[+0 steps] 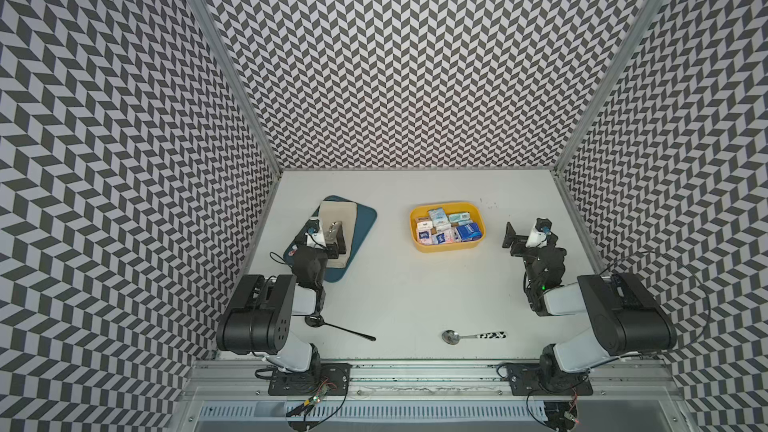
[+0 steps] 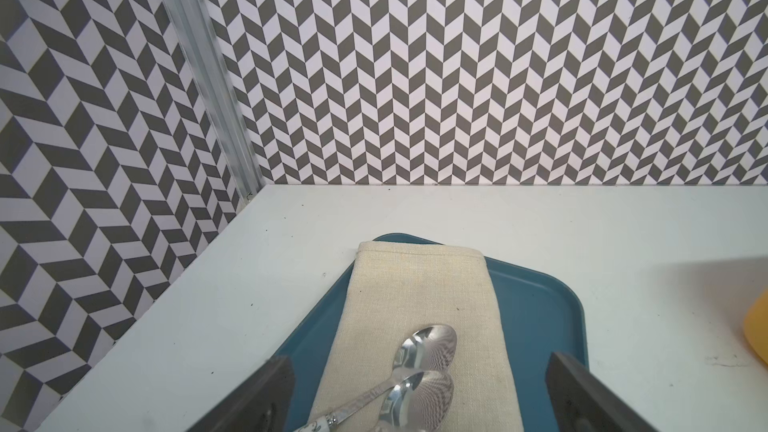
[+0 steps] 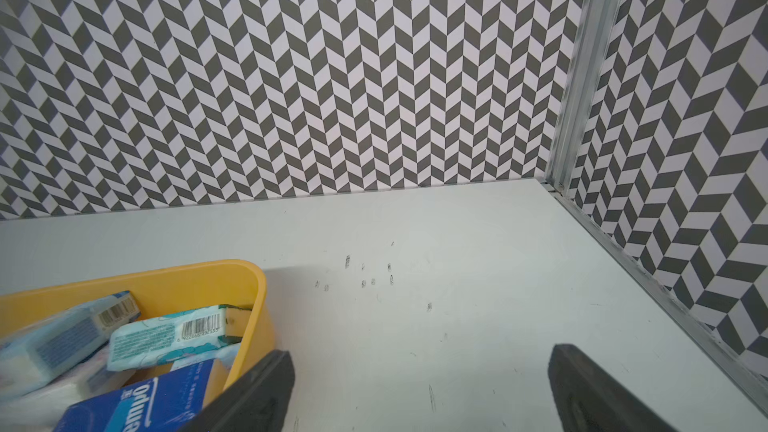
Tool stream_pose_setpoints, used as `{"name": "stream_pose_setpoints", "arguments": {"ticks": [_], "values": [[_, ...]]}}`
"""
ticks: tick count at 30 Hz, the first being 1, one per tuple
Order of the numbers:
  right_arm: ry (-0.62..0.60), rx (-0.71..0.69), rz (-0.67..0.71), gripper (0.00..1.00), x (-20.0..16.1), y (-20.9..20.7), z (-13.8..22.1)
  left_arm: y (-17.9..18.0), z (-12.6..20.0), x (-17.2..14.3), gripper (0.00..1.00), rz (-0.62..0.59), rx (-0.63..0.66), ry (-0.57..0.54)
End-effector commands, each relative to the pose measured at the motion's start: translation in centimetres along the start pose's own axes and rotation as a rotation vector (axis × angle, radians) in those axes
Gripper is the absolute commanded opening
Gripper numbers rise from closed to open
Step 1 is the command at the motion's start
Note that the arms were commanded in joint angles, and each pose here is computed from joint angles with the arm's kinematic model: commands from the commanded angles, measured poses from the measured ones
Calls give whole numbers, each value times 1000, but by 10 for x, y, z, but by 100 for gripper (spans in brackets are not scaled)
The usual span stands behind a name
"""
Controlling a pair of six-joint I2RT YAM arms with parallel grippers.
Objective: Take the pocket tissues out of the storage box
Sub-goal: Pick up the pocket tissues from the storage box.
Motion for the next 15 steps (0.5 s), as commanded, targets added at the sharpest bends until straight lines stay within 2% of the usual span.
{"name": "stream_pose_setpoints", "arguments": {"ticks": [1, 15], "values": [[-53, -4, -1, 99, 13, -1, -1, -1, -2, 7, 99, -8, -14, -26], [-55, -4, -3, 99, 13, -1, -1, 0, -2, 7, 99, -1, -20, -23]]}}
Point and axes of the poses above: each gripper's point midway between its finger pads, its own z axis back along the fingers, its own y axis along the line the jaws close on, x = y × z, the point moved 4 cm from there along z, back along the fingers, and after that the axes turned 11 degrees about z, right-handed, at the moved point
